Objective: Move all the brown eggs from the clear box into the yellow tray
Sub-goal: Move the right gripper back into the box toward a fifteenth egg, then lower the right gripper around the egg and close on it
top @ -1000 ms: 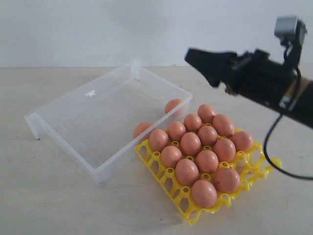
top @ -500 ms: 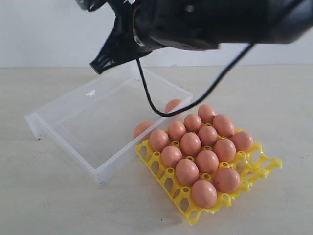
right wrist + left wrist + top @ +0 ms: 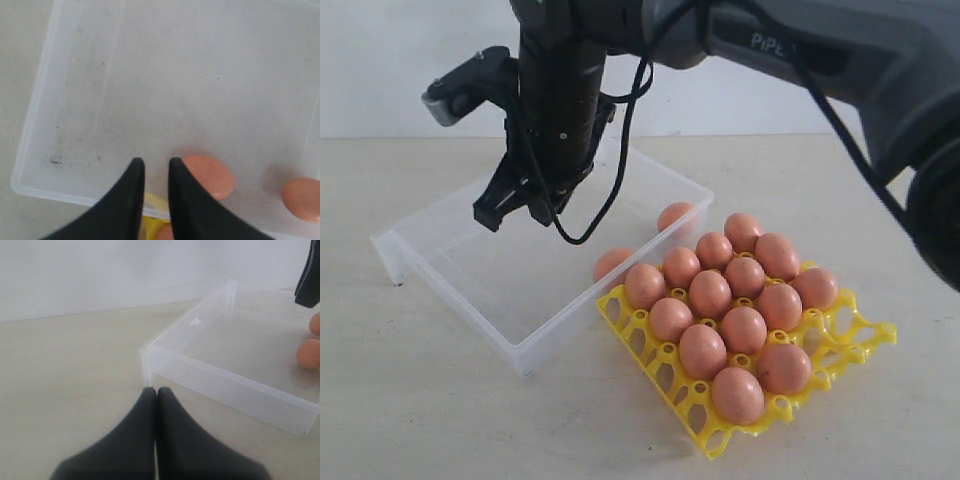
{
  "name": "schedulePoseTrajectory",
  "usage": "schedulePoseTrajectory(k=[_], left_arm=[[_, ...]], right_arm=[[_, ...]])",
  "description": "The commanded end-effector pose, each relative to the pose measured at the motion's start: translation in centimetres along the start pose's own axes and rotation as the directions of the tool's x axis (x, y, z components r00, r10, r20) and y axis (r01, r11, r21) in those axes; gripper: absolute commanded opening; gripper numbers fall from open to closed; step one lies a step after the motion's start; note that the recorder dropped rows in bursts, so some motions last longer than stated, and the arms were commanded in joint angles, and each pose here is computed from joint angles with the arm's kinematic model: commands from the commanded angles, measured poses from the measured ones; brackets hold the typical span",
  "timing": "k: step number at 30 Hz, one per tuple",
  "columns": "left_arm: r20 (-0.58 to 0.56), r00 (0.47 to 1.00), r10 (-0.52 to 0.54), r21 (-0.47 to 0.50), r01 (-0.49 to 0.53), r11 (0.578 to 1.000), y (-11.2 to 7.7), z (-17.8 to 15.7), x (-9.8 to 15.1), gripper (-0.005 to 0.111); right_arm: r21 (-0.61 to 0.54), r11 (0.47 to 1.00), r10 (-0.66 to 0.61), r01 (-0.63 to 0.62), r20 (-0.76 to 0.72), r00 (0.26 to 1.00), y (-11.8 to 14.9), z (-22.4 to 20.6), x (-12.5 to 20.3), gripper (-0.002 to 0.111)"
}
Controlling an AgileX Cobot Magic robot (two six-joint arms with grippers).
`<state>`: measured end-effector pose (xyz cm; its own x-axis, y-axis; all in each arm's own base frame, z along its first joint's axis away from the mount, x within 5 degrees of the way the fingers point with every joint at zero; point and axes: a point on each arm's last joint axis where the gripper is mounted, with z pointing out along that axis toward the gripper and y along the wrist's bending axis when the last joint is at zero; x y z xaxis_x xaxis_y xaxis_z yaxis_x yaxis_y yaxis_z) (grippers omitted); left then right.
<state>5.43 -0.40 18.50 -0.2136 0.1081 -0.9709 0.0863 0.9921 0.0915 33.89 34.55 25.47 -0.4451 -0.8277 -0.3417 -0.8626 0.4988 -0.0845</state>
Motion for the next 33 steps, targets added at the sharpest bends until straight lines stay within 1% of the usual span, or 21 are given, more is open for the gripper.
schedulePoseTrajectory(k=[1,3,6,9,13,17,18,22,26,27,29,33], left_arm=[[0.006,1.0,0.002,-0.004,-0.001,1.0,0.0,0.0,-0.1,-0.004],[0.006,1.0,0.002,-0.004,-0.001,1.0,0.0,0.0,-0.1,-0.004],[0.006,1.0,0.002,-0.004,-0.001,1.0,0.0,0.0,-0.1,-0.004],[0.006,1.0,0.002,-0.004,-0.001,1.0,0.0,0.0,-0.1,-0.004],[0.006,1.0,0.002,-0.004,-0.001,1.0,0.0,0.0,-0.1,-0.004],[0.006,1.0,0.002,-0.004,-0.001,1.0,0.0,0.0,-0.1,-0.004],[0.006,1.0,0.002,-0.004,-0.001,1.0,0.0,0.0,-0.1,-0.004],[0.006,1.0,0.002,-0.004,-0.001,1.0,0.0,0.0,-0.1,-0.004],[0.006,1.0,0.002,-0.004,-0.001,1.0,0.0,0.0,-0.1,-0.004],[0.006,1.0,0.002,-0.004,-0.001,1.0,0.0,0.0,-0.1,-0.004],[0.006,1.0,0.002,-0.004,-0.001,1.0,0.0,0.0,-0.1,-0.004],[0.006,1.0,0.002,-0.004,-0.001,1.0,0.0,0.0,-0.1,-0.004]], right_arm=[[0.082,0.997,0.015,-0.011,-0.053,0.998,-1.2,2.5,0.4,0.049],[0.145,0.988,0.057,-0.049,-0.054,0.997,-1.8,3.5,0.4,0.058],[0.181,0.975,0.139,-0.127,-0.053,0.989,-2.5,4.4,0.7,0.064],[0.194,0.969,0.168,-0.151,-0.073,0.983,-2.9,5.1,1.1,0.064],[0.2,0.946,0.271,-0.256,-0.051,0.961,-3.4,5.7,1.2,0.064],[0.21,0.88,0.443,-0.426,-0.039,0.896,-4.2,6.8,1.8,0.064],[0.207,0.866,0.473,-0.455,-0.048,0.88,-4.4,7.1,2.0,0.064],[0.199,0.849,0.515,-0.49,-0.1,0.852,-4.7,8.1,2.7,0.064],[0.2,0.829,0.547,-0.521,-0.102,0.831,-4.9,8.8,2.9,0.064],[0.191,0.817,0.568,-0.544,-0.103,0.817,-4.9,8.9,3.0,0.064],[0.166,0.792,0.607,-0.588,-0.106,0.787,-4.8,9.3,3.0,0.064],[0.063,0.76,0.649,-0.646,-0.097,0.754,-4.1,9.5,2.4,0.064]])
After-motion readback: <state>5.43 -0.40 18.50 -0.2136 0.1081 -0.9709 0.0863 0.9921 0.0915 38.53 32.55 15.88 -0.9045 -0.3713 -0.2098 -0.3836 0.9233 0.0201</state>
